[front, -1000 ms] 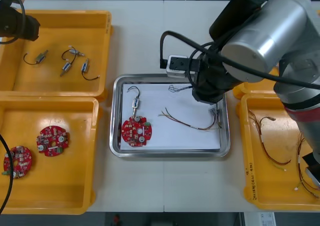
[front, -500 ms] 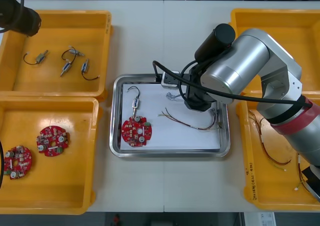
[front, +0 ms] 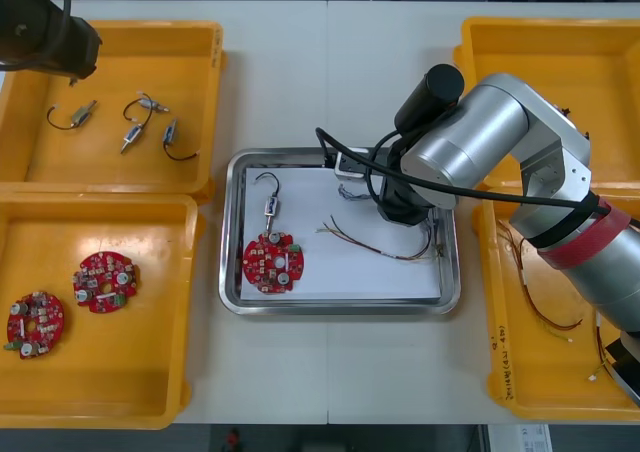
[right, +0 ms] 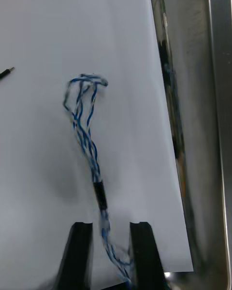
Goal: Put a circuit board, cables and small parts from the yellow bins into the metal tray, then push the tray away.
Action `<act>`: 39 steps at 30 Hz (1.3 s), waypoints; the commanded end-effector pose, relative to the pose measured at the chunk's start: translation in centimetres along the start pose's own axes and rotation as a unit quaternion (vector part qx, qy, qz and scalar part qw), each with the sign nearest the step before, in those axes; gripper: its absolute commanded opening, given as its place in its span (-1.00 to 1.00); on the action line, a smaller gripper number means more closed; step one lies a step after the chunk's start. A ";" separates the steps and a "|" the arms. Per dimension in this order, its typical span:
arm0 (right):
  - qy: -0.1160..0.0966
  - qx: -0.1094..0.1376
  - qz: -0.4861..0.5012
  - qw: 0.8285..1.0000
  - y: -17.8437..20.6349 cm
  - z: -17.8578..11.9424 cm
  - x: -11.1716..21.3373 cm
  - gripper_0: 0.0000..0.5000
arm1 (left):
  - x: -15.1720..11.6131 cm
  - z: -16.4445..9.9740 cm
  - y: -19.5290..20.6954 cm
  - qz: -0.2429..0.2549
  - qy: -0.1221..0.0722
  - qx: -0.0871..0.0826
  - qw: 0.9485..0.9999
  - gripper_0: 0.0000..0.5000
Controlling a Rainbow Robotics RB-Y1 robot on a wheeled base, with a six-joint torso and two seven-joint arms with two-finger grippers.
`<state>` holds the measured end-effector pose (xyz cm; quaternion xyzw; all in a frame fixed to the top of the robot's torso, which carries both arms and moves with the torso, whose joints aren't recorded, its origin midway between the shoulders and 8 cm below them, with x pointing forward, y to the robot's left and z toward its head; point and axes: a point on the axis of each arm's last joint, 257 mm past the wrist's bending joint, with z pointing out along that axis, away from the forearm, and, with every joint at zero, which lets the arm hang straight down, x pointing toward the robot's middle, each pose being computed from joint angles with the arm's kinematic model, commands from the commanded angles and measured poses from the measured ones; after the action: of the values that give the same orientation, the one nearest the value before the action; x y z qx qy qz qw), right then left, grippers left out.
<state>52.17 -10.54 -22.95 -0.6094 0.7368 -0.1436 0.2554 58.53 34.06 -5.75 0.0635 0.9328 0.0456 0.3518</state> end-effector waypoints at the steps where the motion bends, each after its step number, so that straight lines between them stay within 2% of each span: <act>1: -0.011 -0.007 0.001 1.000 0.9 -0.1 -1.0 1.00 | 0.3 -1.9 -2.9 -0.008 -0.004 0.000 1.000 -1.00; 5: -0.019 -0.008 0.001 1.000 1.0 -0.4 -1.6 1.00 | 0.8 -2.9 -5.9 -0.006 0.001 0.013 1.000 -1.00; 12: -0.015 -0.003 -0.006 1.000 1.1 -2.0 -1.9 1.00 | 2.1 -3.9 -10.3 -0.002 0.011 0.031 0.999 -1.00; 16: -0.007 -0.004 -0.010 1.000 1.2 -4.0 -1.8 1.00 | 2.9 -4.4 -13.0 0.001 0.015 0.040 0.999 -1.00; 21: 0.004 -0.004 -0.010 1.000 1.3 -6.9 -1.3 1.00 | 3.5 -5.1 -16.4 0.000 0.012 0.061 0.998 -1.00; 26: 0.010 -0.009 0.018 1.000 1.9 -9.9 0.5 1.00 | 4.3 -5.5 -19.7 0.007 0.010 0.080 0.997 -1.00; 28: 0.003 -0.001 0.028 1.000 1.6 -11.0 1.0 1.00 | 4.7 -5.5 -20.7 0.012 0.012 0.085 0.996 -1.00; 29: -0.011 0.011 0.039 0.999 1.1 -12.0 1.1 1.00 | 5.0 -5.6 -21.7 0.020 0.013 0.091 0.996 -1.00; 32: -0.032 0.026 0.057 0.997 0.4 -13.3 1.3 1.00 | 5.4 -5.6 -22.9 0.028 0.015 0.099 0.995 -1.00; 33: -0.044 0.040 0.077 0.995 -0.2 -14.3 2.1 1.00 | 5.7 -5.4 -23.9 0.033 0.017 0.105 0.994 -1.00; 39: -0.065 0.063 0.144 0.985 -1.0 -16.6 6.0 1.00 | 6.6 -5.0 -27.3 0.034 0.017 0.128 0.991 -1.00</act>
<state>43.90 -15.89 -10.69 -0.5368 0.7642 -0.1265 0.3345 49.02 11.52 -9.89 0.1565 0.9359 -0.0202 0.3150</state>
